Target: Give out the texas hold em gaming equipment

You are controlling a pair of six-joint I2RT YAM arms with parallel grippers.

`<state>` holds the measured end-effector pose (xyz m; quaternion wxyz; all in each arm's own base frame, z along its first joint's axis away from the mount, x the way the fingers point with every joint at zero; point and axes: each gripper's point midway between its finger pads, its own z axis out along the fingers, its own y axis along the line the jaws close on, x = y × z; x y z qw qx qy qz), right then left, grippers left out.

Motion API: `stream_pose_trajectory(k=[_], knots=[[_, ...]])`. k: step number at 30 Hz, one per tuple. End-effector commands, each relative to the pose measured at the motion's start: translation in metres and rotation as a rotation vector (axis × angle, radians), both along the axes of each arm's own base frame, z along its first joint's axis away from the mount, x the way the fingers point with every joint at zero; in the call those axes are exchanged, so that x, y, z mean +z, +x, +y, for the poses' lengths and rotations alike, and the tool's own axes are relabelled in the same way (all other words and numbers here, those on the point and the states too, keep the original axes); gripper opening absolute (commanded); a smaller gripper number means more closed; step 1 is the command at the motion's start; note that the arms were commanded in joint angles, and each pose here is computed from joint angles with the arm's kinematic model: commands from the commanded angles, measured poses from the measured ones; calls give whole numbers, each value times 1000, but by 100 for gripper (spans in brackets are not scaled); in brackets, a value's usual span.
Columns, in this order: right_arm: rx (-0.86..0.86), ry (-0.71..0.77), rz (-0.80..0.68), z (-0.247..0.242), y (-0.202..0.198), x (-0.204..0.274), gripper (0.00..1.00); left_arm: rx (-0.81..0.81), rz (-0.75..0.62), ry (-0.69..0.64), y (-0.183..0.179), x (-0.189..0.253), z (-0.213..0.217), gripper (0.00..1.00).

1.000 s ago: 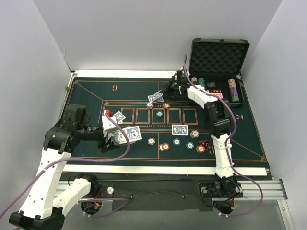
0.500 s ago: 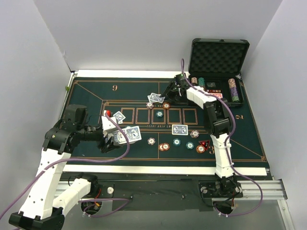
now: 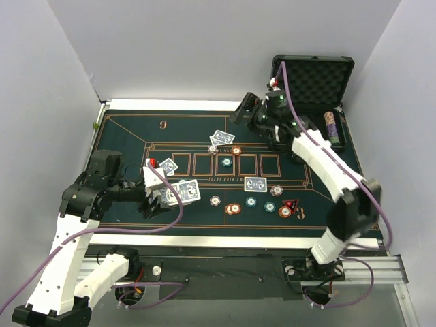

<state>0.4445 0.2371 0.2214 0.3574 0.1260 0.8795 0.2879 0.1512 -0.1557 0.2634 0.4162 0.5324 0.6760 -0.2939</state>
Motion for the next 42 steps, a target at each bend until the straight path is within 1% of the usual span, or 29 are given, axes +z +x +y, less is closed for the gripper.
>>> stream_pose_trajectory(k=[1, 2, 3, 5, 7, 8, 9, 13, 16, 20, 24, 32, 37, 39, 40, 42], knots=[[141, 199, -44, 45, -79, 43, 93, -29, -40, -41, -3, 17, -5, 33], [181, 240, -39, 50, -102, 46, 96, -30, -37, -37, -4, 15, -4, 33], [216, 301, -56, 61, -122, 60, 96, -32, -36, -34, -3, 13, -4, 33], [289, 374, -43, 81, -151, 57, 97, -34, -37, -33, -4, 13, -4, 33], [368, 403, -38, 93, -189, 57, 98, -34, -31, -31, -4, 11, -4, 33], [382, 405, -39, 96, -197, 58, 98, -34, -28, -31, -3, 11, -4, 33], [422, 410, -32, 103, -215, 59, 98, -34, -31, -31, -3, 11, -4, 33], [496, 452, -41, 119, -247, 67, 99, -37, -26, -27, -3, 9, -4, 33], [527, 467, -34, 129, -260, 67, 100, -38, -27, -28, -2, 10, -4, 33], [543, 508, -30, 139, -267, 70, 100, -38, -27, -29, -1, 11, -5, 33], [552, 504, -1, 150, -272, 59, 98, -38, -26, -29, -1, 11, -5, 33], [552, 505, 60, 162, -279, 36, 82, -39, -34, -35, -2, 14, -5, 33], [537, 500, 61, 158, -278, 32, 73, -39, -39, -39, -2, 15, -5, 33], [527, 499, 60, 157, -277, 31, 68, -39, -38, -41, -2, 16, -6, 33], [523, 500, 58, 155, -277, 32, 63, -39, -38, -43, -2, 16, -6, 33], [513, 495, 63, 153, -276, 29, 56, -39, -38, -45, -2, 17, -6, 33]])
